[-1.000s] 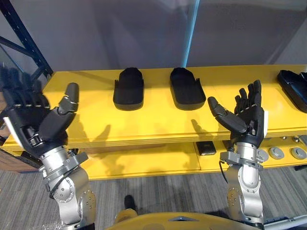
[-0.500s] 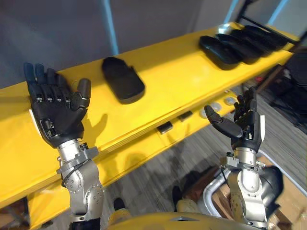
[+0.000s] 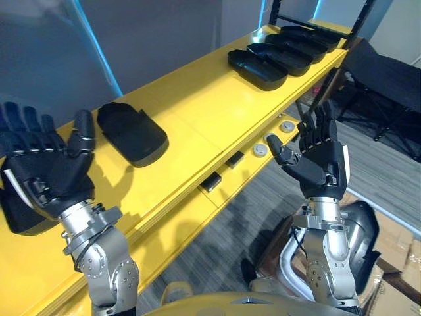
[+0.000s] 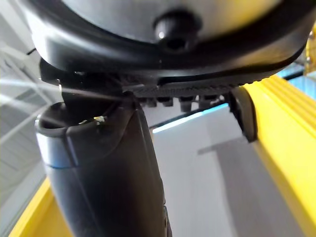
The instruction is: Walk over and take three plastic housings, then place them on the shelf
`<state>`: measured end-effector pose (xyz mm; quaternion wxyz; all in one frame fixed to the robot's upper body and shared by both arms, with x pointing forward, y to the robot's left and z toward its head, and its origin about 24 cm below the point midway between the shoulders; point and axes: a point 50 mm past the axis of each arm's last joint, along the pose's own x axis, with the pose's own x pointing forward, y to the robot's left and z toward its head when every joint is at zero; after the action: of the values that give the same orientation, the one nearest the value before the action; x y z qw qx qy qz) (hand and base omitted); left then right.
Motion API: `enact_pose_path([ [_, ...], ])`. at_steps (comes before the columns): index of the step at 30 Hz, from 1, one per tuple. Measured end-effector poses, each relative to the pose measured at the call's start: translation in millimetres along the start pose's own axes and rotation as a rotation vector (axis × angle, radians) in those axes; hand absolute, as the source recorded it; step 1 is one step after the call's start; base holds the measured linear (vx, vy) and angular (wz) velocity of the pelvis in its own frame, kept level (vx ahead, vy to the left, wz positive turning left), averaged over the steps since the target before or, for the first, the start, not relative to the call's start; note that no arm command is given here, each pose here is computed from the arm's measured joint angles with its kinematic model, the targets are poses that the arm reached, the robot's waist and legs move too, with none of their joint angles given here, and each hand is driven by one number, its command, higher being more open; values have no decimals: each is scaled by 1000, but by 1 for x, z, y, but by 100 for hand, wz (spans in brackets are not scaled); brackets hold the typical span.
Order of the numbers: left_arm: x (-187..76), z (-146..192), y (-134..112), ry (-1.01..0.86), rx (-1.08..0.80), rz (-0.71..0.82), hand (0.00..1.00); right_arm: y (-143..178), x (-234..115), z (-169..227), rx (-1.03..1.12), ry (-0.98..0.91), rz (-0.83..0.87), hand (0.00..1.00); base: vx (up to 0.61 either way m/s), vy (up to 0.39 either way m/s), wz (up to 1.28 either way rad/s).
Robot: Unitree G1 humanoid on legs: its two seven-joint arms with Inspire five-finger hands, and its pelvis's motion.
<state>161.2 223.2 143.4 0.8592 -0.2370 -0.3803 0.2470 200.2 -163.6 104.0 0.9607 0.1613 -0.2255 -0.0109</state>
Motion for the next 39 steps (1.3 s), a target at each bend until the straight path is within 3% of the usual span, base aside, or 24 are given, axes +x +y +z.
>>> enact_pose_path([
  [9, -4, -1, -39, -21, -156, -194, 100, -12, -25, 2, -11, 42, -134, 100, -175, 113, -14],
  [13, -3, -10, -27, 20, -59, -126, 100, -3, -28, -1, 7, 70, -41, 100, -282, 105, -120],
  [17, -3, -27, -6, 98, 33, -59, 100, 21, -8, -19, 5, 77, 89, 100, -94, -98, -67],
  [22, -7, -29, 6, 147, -31, 2, 100, 38, -8, -43, -2, 167, 110, 100, -81, -391, -49],
  [28, -25, -39, 7, 256, -76, 53, 100, 12, -15, -50, -114, 290, 98, 100, -87, -395, -71],
  [31, -25, -23, 4, 204, -85, 25, 100, 10, -22, -52, -98, 318, 112, 100, -31, 70, -133],
  [34, -22, -26, -4, 188, -105, -15, 100, 6, -26, -54, -104, 338, 101, 100, -53, 88, -78],
  [39, -21, -43, 4, 247, -64, 12, 100, -5, -29, -58, -134, 350, -18, 100, -108, 135, -33],
])
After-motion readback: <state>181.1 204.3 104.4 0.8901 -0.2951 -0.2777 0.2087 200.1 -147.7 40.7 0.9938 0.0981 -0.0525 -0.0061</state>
